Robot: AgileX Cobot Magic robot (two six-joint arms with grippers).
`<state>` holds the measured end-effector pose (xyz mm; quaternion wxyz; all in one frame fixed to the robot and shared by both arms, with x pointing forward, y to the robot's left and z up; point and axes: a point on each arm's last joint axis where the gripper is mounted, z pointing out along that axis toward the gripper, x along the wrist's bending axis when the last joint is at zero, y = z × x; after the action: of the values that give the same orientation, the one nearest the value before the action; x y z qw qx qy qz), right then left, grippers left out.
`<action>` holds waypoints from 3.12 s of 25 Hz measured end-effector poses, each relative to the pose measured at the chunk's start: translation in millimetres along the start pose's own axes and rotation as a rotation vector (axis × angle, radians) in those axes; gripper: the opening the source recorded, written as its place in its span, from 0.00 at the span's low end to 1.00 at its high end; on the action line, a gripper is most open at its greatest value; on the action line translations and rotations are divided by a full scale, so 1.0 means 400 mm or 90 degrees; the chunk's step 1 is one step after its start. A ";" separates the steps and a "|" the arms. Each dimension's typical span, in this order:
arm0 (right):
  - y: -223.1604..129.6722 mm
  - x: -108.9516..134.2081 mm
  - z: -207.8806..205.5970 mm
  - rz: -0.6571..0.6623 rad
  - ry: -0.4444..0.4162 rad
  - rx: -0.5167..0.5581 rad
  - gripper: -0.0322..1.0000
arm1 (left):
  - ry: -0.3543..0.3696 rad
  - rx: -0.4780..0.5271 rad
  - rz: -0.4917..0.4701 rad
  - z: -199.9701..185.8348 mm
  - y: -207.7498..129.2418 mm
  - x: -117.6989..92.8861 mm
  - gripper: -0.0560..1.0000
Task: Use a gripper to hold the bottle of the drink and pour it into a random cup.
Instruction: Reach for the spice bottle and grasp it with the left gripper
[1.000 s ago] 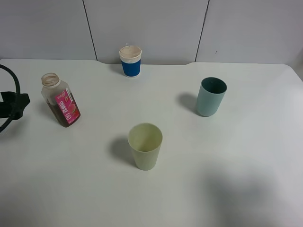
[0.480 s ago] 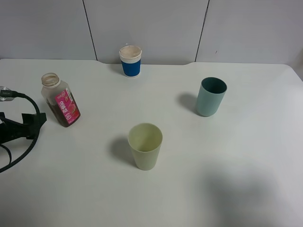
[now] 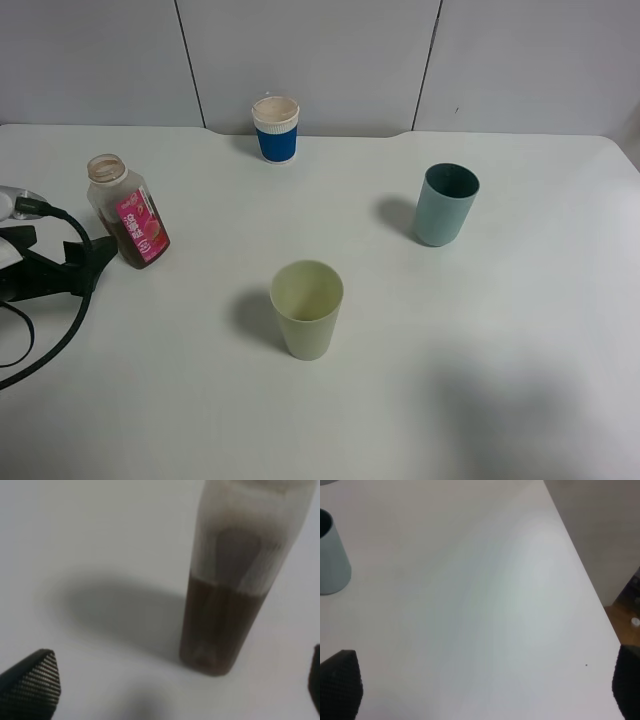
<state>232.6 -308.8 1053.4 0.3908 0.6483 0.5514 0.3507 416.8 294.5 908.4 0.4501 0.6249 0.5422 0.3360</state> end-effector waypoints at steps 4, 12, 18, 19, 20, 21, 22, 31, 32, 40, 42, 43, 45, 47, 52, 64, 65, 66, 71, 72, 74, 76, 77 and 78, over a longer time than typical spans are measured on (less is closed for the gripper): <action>0.000 0.000 0.000 0.000 0.000 0.000 1.00 | -0.003 -0.019 0.014 0.000 0.007 -0.001 0.98; 0.000 0.000 0.000 0.000 0.000 0.000 1.00 | -0.015 -0.038 0.031 0.016 -0.004 -0.001 0.98; 0.000 0.000 0.000 0.000 0.000 0.000 1.00 | -0.037 0.030 0.021 0.050 -0.067 0.000 0.98; 0.000 0.000 0.000 0.000 0.000 0.000 1.00 | -0.039 0.038 0.019 0.057 -0.072 0.002 0.98; 0.000 0.000 0.000 0.000 0.000 0.000 1.00 | -0.041 0.043 0.019 0.063 -0.076 0.003 0.98; 0.000 0.000 0.000 0.000 0.000 0.000 1.00 | -0.041 0.044 0.019 0.070 -0.077 0.005 0.98; 0.000 0.000 0.000 0.000 0.000 0.000 1.00 | -0.041 0.042 0.019 0.076 -0.075 0.007 0.98; 0.000 0.000 0.000 0.000 0.000 0.000 1.00 | -0.051 -0.002 0.038 0.119 -0.043 0.018 0.98; 0.000 0.000 0.000 0.000 0.000 0.000 1.00 | -0.052 -0.003 0.039 0.123 -0.043 0.018 0.98; 0.000 0.000 0.000 0.000 0.000 0.000 1.00 | -0.090 0.001 0.013 0.177 -0.048 0.023 0.98; 0.000 0.000 0.000 0.000 0.000 0.000 1.00 | -0.101 -0.002 0.006 0.188 -0.044 0.023 0.98; 0.000 0.000 0.000 0.000 0.000 0.000 1.00 | -0.105 -0.006 0.006 0.193 -0.042 0.023 0.98; 0.000 0.000 0.000 0.000 0.000 0.000 1.00 | -0.112 -0.012 0.003 0.200 -0.035 0.023 0.98; 0.000 0.000 0.000 0.000 0.000 0.000 1.00 | -0.121 -0.019 0.003 0.207 -0.028 0.023 0.98; 0.000 0.000 0.000 0.000 0.000 0.000 1.00 | -0.139 -0.032 0.011 0.220 -0.015 0.021 0.95; 0.000 0.000 0.000 0.000 0.000 0.000 1.00 | -0.190 -0.008 0.023 0.264 -0.043 -0.008 0.85; 0.000 0.000 0.000 0.000 0.000 0.000 1.00 | -0.192 -0.012 0.024 0.272 -0.041 -0.009 0.85; 0.000 0.000 0.000 0.000 0.000 0.000 1.00 | -0.194 -0.015 0.020 0.281 -0.038 -0.009 0.85; 0.000 0.000 0.000 0.000 0.000 0.000 1.00 | -0.193 -0.024 0.000 0.305 -0.030 -0.003 0.85; 0.000 0.000 0.000 0.000 0.000 0.000 1.00 | -0.193 -0.022 -0.001 0.305 -0.032 -0.003 0.84; 0.000 0.000 0.000 0.000 0.000 0.000 1.00 | -0.193 -0.019 -0.004 0.306 -0.036 -0.003 0.80; 0.000 0.000 0.000 0.000 0.000 0.000 1.00 | -0.193 -0.015 -0.006 0.307 -0.041 -0.002 0.71; 0.000 0.000 0.000 0.000 0.000 0.000 1.00 | -0.192 -0.015 -0.004 0.307 -0.041 -0.002 0.64; 0.000 0.000 0.000 0.000 0.000 0.000 1.00 | -0.192 -0.016 -0.003 0.307 -0.041 -0.002 0.56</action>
<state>232.6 -308.8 1053.4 0.3908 0.6483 0.5514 0.3507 522.0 269.4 848.0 0.5348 0.6616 0.4657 0.2438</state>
